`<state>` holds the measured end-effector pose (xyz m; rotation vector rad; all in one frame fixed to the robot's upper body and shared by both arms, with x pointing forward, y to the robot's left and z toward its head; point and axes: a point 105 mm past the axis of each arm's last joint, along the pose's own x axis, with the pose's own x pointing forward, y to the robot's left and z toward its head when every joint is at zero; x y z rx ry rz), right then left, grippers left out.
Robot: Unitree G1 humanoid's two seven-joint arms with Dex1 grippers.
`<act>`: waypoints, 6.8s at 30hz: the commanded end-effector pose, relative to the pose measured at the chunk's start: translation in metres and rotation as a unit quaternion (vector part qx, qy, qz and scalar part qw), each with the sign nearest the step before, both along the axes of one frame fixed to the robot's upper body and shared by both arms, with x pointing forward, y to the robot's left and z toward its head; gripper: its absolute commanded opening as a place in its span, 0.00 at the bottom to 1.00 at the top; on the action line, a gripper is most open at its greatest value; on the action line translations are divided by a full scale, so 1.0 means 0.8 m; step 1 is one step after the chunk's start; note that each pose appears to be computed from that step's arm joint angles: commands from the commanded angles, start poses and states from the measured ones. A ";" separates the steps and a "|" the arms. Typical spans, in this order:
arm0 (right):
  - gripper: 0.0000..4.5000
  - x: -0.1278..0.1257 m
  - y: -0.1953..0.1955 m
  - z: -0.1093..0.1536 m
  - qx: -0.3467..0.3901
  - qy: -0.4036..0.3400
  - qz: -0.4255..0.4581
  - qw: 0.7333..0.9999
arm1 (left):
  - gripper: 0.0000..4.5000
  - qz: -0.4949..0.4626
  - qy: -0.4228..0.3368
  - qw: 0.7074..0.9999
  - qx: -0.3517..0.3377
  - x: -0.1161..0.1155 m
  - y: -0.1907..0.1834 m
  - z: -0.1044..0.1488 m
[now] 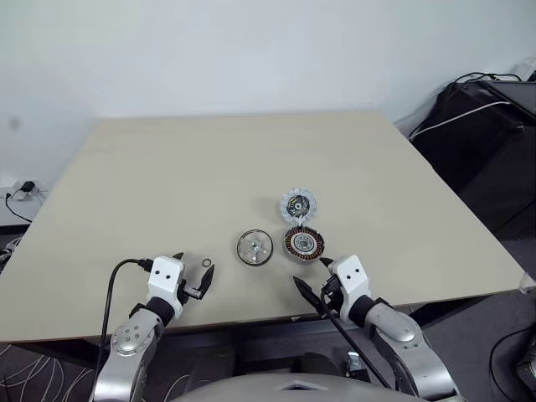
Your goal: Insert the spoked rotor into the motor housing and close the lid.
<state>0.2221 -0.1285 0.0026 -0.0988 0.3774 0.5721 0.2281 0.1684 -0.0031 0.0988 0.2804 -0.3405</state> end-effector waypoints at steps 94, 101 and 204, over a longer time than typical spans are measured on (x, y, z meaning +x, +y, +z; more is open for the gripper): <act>1.00 0.011 0.004 0.009 0.001 -0.035 -0.013 0.999 | 0.15 -0.182 -0.043 0.981 -0.049 0.098 -0.148 0.052; 1.00 0.000 0.010 0.012 0.029 -0.033 0.005 0.999 | 0.15 -0.245 -0.016 0.968 -0.047 0.105 -0.195 0.046; 0.01 0.123 0.057 0.004 -0.028 0.023 -0.121 0.992 | 0.00 -0.165 -0.061 0.979 -0.101 -0.004 -0.080 0.045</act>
